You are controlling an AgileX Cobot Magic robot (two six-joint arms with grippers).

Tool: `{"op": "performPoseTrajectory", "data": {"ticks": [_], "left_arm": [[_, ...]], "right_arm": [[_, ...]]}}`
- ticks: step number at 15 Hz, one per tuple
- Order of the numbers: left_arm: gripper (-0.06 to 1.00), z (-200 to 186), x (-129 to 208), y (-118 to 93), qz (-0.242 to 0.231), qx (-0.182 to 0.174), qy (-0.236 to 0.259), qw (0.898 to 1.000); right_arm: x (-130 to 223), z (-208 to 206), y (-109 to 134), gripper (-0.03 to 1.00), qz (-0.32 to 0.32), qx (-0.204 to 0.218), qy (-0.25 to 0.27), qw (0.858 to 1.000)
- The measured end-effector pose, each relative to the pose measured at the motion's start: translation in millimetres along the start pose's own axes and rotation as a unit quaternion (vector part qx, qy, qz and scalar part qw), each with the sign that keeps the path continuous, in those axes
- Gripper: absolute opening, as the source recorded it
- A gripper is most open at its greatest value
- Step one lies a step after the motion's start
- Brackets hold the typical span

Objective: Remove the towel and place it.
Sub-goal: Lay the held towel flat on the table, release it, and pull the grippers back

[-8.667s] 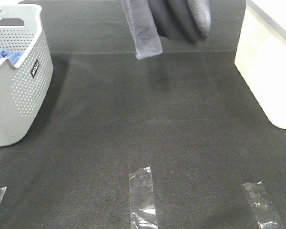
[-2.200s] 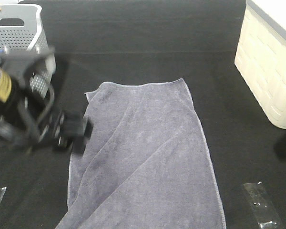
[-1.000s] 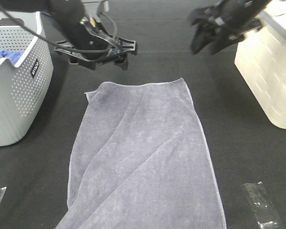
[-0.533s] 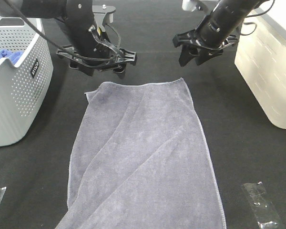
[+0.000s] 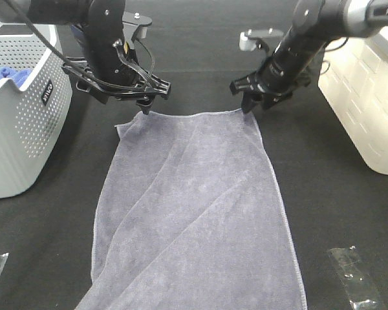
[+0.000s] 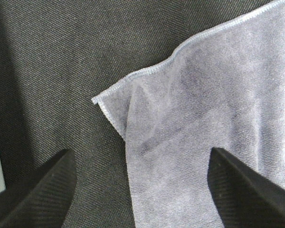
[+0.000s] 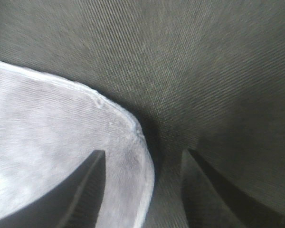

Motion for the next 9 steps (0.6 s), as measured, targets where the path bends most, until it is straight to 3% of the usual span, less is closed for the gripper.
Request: {"op": "performPoseTrajectory", "data": {"ticks": [5,6,8,9], "left_arm": [[0.73,0,2,-2,-0.007,0.005,0.005,1.000],[0.73,0,2,-2,-0.007,0.006,0.005,1.000],[0.73,0,2,-2,-0.008,0.006,0.005,1.000],[0.73,0,2,-2,-0.008,0.006,0.005,1.000]], "right_arm": [[6,27,-2,0.40,0.014,-0.002,-0.001,1.000],[6,27,-2,0.34,0.015,-0.004,-0.002,1.000],[6,27,-1,0.12,0.017,-0.005,-0.003,1.000],[6,27,-1,0.12,0.017,-0.005,-0.003,1.000]]}}
Point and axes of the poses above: a point on each arm's last joint axis where the gripper is mounted, z pointing out along that axis toward the gripper, y along the wrist's bending axis when the last joint is at zero, x = y × z, the point moved 10 cm from there along z, pointing out along that axis toward the gripper, and after that the axes turned 15 degrees about -z, right-handed, at the moved point
